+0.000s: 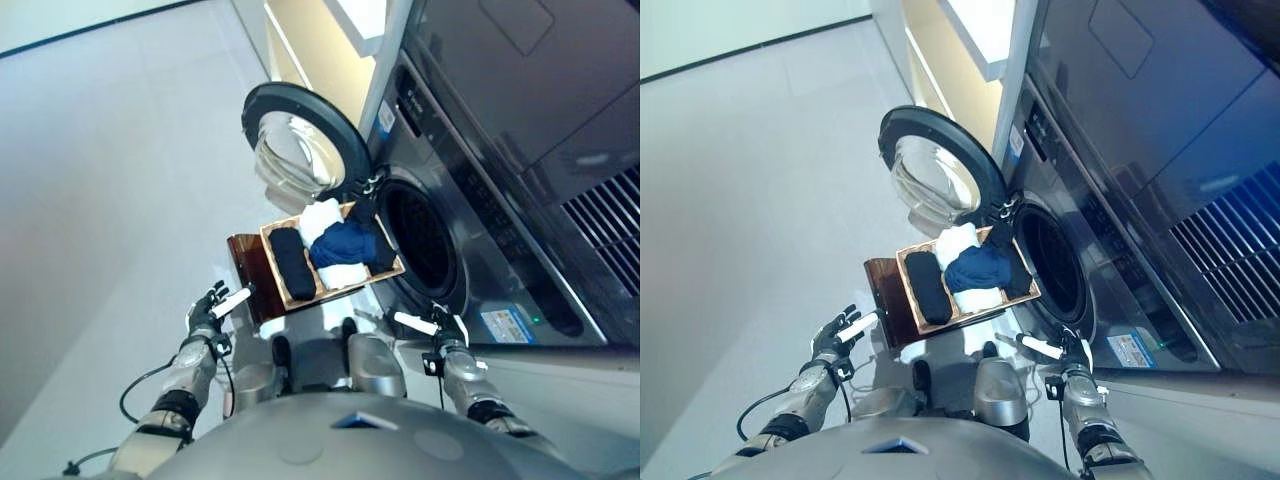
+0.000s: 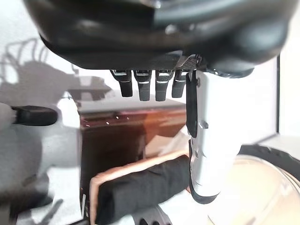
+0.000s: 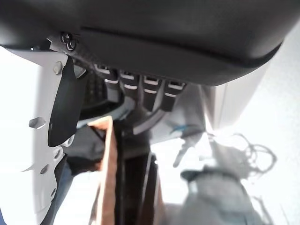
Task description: Pick up the clothes and place them into the washing machine
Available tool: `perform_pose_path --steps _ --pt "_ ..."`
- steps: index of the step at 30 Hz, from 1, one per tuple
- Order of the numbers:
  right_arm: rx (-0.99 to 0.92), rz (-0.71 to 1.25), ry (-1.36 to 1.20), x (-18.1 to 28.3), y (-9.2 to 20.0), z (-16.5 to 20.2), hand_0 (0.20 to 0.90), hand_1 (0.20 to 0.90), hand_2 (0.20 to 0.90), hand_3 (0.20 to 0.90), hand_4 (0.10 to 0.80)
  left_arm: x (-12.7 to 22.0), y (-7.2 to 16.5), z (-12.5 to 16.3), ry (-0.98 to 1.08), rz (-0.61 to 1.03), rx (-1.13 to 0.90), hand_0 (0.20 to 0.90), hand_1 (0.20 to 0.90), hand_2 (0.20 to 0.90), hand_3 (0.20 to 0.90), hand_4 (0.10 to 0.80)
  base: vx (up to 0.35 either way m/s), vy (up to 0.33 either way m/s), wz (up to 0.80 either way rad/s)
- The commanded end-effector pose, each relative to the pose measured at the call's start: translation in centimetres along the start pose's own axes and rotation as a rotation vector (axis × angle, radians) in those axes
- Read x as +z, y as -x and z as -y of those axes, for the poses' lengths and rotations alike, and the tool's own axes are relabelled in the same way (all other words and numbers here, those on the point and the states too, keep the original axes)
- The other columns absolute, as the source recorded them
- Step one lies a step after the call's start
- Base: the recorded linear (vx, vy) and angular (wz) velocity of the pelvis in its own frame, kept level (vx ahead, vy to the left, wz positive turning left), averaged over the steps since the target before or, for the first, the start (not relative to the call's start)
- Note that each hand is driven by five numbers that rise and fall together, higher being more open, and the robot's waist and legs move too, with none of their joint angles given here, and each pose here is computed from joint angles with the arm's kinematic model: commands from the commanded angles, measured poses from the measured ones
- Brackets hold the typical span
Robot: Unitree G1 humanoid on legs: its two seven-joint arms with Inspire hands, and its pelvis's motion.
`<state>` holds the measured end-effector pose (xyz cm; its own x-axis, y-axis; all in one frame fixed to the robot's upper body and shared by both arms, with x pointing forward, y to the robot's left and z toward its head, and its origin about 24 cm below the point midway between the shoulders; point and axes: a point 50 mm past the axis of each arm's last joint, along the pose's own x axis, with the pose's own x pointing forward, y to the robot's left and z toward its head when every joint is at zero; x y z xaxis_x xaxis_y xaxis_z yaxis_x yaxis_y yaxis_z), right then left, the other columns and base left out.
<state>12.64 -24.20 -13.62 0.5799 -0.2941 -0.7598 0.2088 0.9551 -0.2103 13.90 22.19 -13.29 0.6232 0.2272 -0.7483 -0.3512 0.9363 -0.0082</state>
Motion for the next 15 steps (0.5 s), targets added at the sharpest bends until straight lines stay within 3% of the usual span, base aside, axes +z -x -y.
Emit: perform_pose_path --steps 1,9,15 --pt "-0.027 0.153 0.004 3.5 -0.4 0.9 0.9 0.9 0.9 0.9 0.8 4.0 -0.3 -1.6 0.006 0.165 0.035 0.9 0.9 0.9 0.9 0.8 0.113 -0.227 0.05" --pt "-0.039 0.163 0.04 3.9 -0.5 1.7 0.9 0.9 0.9 0.9 0.8 5.5 -0.5 -1.1 0.014 0.215 0.01 0.9 0.9 0.9 0.9 0.8 0.042 -0.196 0.17" --pt "-0.108 0.189 0.012 4.6 -0.5 3.6 0.9 0.9 0.9 0.9 0.8 6.1 -0.7 0.7 0.013 0.233 -0.047 0.9 0.9 0.9 0.9 0.8 -0.066 -0.01 0.46"
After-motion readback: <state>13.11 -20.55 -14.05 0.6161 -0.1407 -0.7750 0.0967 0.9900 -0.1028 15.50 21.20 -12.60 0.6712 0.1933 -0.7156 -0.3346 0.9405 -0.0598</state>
